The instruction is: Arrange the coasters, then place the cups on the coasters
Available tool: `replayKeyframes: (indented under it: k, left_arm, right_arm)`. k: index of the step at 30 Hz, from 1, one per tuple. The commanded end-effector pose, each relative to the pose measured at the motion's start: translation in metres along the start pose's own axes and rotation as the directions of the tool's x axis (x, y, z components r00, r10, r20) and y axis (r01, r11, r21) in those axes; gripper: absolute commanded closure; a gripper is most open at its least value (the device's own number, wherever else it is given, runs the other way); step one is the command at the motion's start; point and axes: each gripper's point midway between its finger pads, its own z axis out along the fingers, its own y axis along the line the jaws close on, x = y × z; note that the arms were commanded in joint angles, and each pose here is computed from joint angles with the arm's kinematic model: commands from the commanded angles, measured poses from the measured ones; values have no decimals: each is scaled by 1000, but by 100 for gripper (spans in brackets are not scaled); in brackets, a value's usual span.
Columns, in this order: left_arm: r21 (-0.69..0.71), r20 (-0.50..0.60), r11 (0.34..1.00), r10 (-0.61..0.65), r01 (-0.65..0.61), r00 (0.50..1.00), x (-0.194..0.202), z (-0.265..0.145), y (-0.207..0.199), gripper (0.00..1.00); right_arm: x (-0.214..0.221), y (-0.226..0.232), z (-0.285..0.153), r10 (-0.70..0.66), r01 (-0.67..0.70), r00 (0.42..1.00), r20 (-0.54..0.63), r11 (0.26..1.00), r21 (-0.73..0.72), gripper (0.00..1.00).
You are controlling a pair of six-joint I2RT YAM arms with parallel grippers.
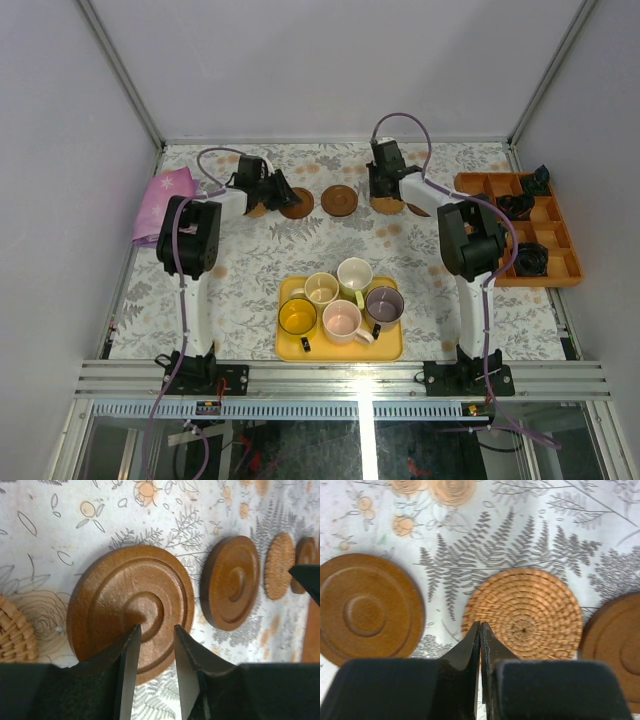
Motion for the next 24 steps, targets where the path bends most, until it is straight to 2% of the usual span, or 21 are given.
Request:
replayKeyframes:
  k: [1,6,12,16,24]
  left_arm:
    - [174,81,984,34,-48,996,-32,-33,-52,64]
    - [199,171,974,71,-105,983,-57,-82,-73,51]
    - [130,287,985,73,-115,955,-72,-138,-57,41]
    - [27,331,994,94,-109,939,-64,-158,-35,38]
    - [-32,377,994,106,-102,920,-43,-174,-21,34]
  right_arm:
    - [-37,-29,-30,44,-54,993,111,994,93,100]
    - [-25,-53,-35,71,-86,992,105,985,148,100]
    - [-9,-70,-28,108,-118,992,72,980,158,100]
    - [-2,-69,-21,112,-118,992,52,982,146,100]
    - [15,-62,-7,115,-115,993,3,987,108,100]
